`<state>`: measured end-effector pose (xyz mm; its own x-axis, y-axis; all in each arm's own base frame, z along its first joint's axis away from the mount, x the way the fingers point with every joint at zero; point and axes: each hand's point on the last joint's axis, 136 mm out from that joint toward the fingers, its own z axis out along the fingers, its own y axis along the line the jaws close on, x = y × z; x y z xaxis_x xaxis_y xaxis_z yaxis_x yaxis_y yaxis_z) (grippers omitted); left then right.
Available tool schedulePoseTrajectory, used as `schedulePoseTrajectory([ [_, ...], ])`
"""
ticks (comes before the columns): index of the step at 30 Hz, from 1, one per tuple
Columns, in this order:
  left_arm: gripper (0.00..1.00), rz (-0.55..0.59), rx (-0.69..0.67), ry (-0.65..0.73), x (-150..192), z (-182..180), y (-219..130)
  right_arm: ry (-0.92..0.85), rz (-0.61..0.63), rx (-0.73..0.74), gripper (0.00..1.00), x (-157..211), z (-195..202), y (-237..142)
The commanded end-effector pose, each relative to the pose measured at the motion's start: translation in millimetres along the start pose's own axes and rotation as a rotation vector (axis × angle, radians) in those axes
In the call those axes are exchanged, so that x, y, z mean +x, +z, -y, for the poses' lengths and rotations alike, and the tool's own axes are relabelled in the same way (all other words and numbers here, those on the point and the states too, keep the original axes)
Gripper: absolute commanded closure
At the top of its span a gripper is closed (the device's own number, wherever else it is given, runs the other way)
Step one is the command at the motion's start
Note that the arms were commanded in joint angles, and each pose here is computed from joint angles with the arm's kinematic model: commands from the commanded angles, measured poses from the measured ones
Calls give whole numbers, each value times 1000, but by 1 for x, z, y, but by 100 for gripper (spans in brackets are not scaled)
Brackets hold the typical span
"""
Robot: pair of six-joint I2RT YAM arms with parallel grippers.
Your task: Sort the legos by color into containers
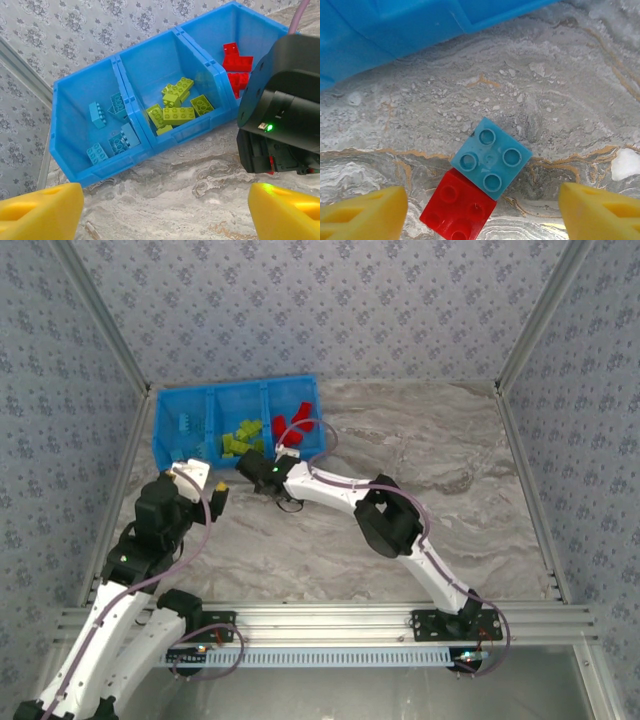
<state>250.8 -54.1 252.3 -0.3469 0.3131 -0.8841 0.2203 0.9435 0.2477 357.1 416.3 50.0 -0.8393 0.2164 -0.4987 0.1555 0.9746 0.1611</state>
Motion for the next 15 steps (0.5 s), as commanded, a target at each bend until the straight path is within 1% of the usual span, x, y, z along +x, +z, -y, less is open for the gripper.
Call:
schedulePoseTrajectory([
  [1, 14, 21, 7, 17, -4, 0, -1, 6, -22, 64, 23, 10, 12, 8],
  [5, 13, 21, 19, 27, -4, 2, 0, -2, -39, 74, 29, 16, 16, 4],
  [6, 13, 21, 20, 27, -4, 2, 0, 5, -47, 69, 33, 19, 16, 5],
  [8, 12, 19, 21, 30, -3, 2, -1, 20, -61, 55, 37, 24, 18, 5],
  [9, 12, 18, 20, 30, -3, 2, -1, 23, -64, 49, 42, 25, 20, 5],
  [12, 12, 17, 16, 34, -3, 2, -1, 27, -55, 50, 49, 25, 29, 0],
  [14, 12, 19, 25, 36, -2, 3, -1, 22, -41, 50, 57, 22, 39, -6],
  [15, 12, 21, 36, 38, -3, 5, -1, 22, -35, 47, 64, 20, 43, -10],
])
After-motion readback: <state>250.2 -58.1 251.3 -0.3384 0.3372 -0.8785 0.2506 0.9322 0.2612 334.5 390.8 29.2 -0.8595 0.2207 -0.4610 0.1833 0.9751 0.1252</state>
